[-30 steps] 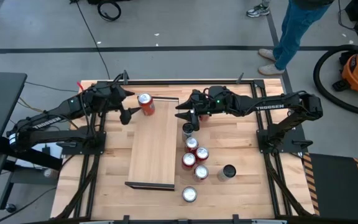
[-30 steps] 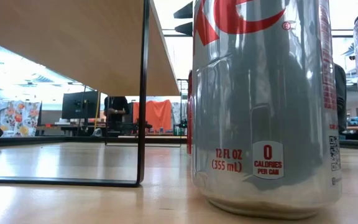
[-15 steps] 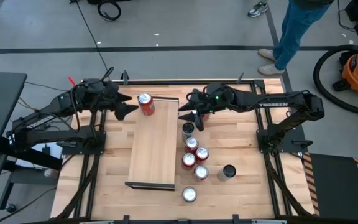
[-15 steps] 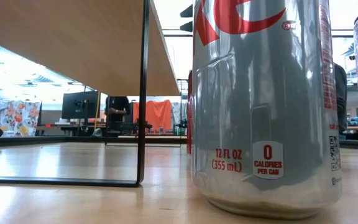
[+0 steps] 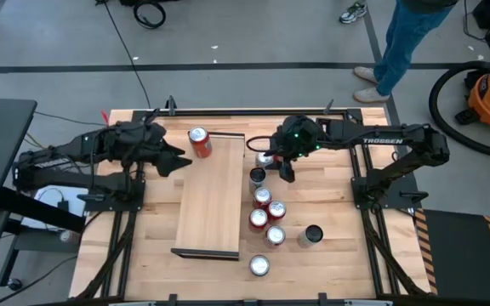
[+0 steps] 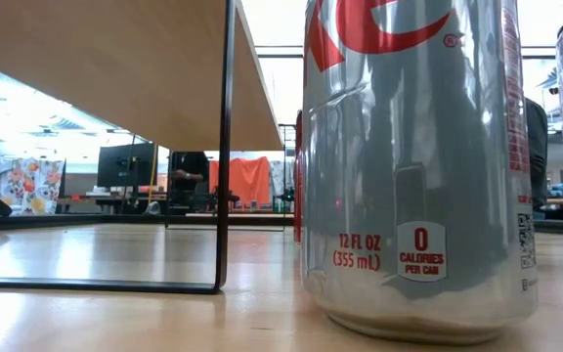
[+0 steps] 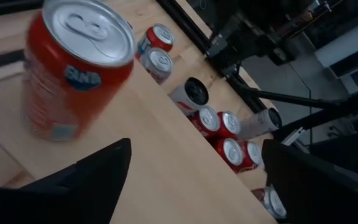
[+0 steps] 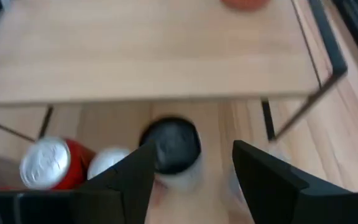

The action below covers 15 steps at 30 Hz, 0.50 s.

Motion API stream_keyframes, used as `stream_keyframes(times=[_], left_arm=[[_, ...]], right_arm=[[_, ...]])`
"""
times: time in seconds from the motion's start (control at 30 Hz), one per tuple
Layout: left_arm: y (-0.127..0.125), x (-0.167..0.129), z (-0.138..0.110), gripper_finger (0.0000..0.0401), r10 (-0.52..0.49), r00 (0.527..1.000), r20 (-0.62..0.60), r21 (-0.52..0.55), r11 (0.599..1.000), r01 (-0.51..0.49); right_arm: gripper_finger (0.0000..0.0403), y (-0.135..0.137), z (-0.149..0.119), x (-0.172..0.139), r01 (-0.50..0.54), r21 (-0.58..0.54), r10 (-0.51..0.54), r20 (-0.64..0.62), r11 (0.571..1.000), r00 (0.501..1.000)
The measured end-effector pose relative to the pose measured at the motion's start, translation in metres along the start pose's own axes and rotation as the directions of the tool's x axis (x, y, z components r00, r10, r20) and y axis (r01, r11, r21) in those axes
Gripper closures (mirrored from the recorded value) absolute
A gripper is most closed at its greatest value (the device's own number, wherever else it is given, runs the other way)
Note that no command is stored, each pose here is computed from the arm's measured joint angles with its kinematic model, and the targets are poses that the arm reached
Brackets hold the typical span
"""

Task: Place canned beverage on shelf
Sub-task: Put the orange soda can aligned with the other orange soda can on the shelf

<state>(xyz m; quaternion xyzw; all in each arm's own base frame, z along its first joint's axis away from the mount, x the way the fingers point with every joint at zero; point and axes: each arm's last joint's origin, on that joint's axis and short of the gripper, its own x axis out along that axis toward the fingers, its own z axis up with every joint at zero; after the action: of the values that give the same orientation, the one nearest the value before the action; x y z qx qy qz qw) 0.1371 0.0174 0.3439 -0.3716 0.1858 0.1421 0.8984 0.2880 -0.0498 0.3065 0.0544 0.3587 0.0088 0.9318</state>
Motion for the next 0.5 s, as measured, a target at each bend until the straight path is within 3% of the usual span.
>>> stream_keyframes(times=[0.13, 0.27, 0.5], left_arm=[[-0.008, 0.003, -0.005, 0.0053, -0.032, 0.999, -0.026, -0.037, 0.999, 0.032], [-0.019, 0.001, -0.003, 0.0072, -0.071, 0.997, -0.03, -0.045, 0.997, 0.07], [-0.045, -0.012, 0.025, 0.0105, -0.069, 0.996, 0.065, 0.075, 0.995, 0.064]], right_arm=[[0.0149, -0.006, -0.006, -0.001, 0.056, -0.011, -0.056, -0.055, 0.998, 0.997], [0.0122, -0.016, -0.006, -0.004, 0.176, -0.053, -0.179, -0.058, 0.983, 0.982], [0.0068, -0.039, -0.011, -0.006, 0.251, -0.048, -0.255, -0.102, 0.967, 0.962]])
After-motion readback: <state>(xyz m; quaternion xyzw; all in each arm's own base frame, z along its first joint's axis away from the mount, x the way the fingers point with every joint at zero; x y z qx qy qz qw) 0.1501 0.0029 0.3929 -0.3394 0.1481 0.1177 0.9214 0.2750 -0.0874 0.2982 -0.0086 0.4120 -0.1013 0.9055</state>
